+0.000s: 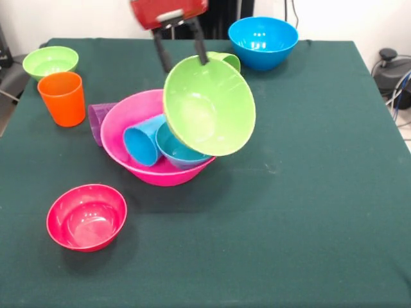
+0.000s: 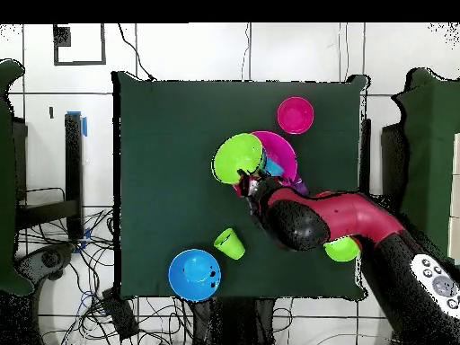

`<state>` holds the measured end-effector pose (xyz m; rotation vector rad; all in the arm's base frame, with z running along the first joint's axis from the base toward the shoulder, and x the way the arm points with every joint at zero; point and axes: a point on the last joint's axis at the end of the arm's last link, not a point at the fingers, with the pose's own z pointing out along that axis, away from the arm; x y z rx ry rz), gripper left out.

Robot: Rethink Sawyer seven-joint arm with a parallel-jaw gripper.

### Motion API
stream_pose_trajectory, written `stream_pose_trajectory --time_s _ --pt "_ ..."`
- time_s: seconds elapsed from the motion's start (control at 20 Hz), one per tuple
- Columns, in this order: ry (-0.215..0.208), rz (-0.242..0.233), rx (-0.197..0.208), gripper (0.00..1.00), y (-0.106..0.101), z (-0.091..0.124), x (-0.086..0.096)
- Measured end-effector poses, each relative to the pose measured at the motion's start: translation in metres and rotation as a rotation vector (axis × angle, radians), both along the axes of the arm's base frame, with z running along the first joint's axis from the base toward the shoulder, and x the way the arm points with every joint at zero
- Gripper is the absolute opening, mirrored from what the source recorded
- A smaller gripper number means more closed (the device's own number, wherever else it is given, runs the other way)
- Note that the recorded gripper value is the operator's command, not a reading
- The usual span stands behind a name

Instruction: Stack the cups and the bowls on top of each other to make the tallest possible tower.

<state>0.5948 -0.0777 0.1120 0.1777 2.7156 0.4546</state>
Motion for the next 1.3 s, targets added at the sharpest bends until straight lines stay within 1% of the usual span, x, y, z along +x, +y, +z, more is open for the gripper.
stream_pose_trajectory --time_s 0.05,0.2,0.3,0.35,0.55,0.65,0.7,0.85,1.3 --pt "-0.001 0.000 -0.003 1.00 0.005 0.002 -0.001" --pt "-0.004 -0.002 -0.027 1.00 0.029 0.005 -0.009" --pt "-0.004 -0.002 -0.036 1.00 0.037 0.004 -0.012" --pt "-0.009 -0.001 -0.046 1.00 0.049 0.002 -0.015" --pt "-0.016 0.012 -0.061 1.00 0.066 0.002 -0.021" --pt "-0.012 0.018 -0.065 1.00 0.072 0.002 -0.024" --pt "-0.010 0.019 -0.066 1.00 0.072 0.002 -0.026" --pt "0.000 0.001 -0.072 1.00 0.066 0.004 -0.030" --pt "0.010 -0.068 -0.069 1.00 0.040 0.007 -0.030"
